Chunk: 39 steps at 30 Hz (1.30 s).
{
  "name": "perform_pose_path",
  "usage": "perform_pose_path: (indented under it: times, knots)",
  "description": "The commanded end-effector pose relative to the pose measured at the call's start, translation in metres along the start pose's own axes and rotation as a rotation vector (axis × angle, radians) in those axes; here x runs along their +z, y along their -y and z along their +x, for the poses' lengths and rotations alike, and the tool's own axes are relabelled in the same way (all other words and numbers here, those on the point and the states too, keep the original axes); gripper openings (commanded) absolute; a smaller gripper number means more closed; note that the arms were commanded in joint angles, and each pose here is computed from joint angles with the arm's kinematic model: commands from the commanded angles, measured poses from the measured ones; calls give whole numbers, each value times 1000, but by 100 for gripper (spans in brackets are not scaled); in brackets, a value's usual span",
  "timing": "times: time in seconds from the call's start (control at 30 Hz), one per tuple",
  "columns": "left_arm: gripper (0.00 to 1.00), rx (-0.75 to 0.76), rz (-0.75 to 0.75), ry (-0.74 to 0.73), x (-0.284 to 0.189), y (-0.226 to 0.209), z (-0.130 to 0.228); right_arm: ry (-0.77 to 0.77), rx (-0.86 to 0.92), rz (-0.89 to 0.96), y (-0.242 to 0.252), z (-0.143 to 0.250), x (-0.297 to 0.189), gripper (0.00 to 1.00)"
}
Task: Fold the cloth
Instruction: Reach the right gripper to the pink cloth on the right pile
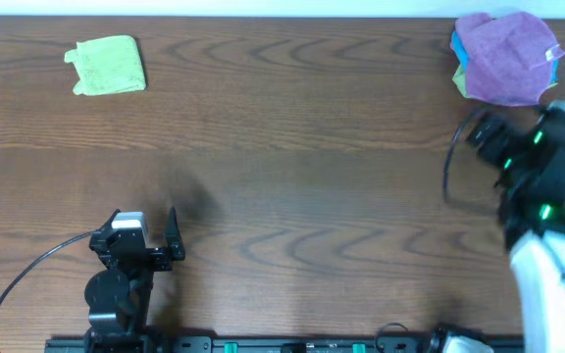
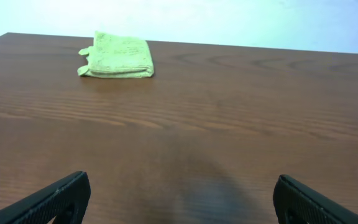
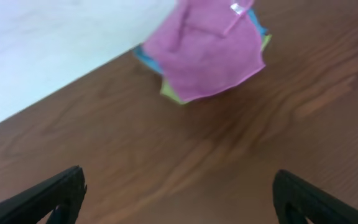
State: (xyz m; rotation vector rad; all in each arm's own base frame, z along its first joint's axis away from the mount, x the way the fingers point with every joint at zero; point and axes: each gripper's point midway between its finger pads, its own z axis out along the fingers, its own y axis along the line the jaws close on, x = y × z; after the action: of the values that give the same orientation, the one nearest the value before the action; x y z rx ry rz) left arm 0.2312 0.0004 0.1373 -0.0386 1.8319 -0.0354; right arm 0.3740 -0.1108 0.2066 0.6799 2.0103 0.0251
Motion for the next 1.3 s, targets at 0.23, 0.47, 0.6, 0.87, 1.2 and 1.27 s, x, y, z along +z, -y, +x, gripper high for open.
perform_pose_path:
  times: [0.23, 0.47, 0.6, 0.87, 1.2, 1.27]
  knots:
    - [96, -3, -1, -24, 3, 0, 12, -40, 27, 54, 30, -78, 87, 94]
    - [95, -3, -1, -24, 3, 0, 12, -97, 117, 19, 53, -92, 142, 92]
    - [95, -3, -1, -24, 3, 0, 12, -133, 225, -7, 69, -89, 170, 91]
    - [96, -3, -1, -24, 3, 0, 12, -146, 377, -59, 95, -90, 208, 87]
    - [96, -3, -1, -24, 3, 0, 12, -106, 456, -174, 87, -111, 243, 83]
    - [95, -3, -1, -24, 3, 0, 12, -119, 464, -167, 89, -108, 250, 82]
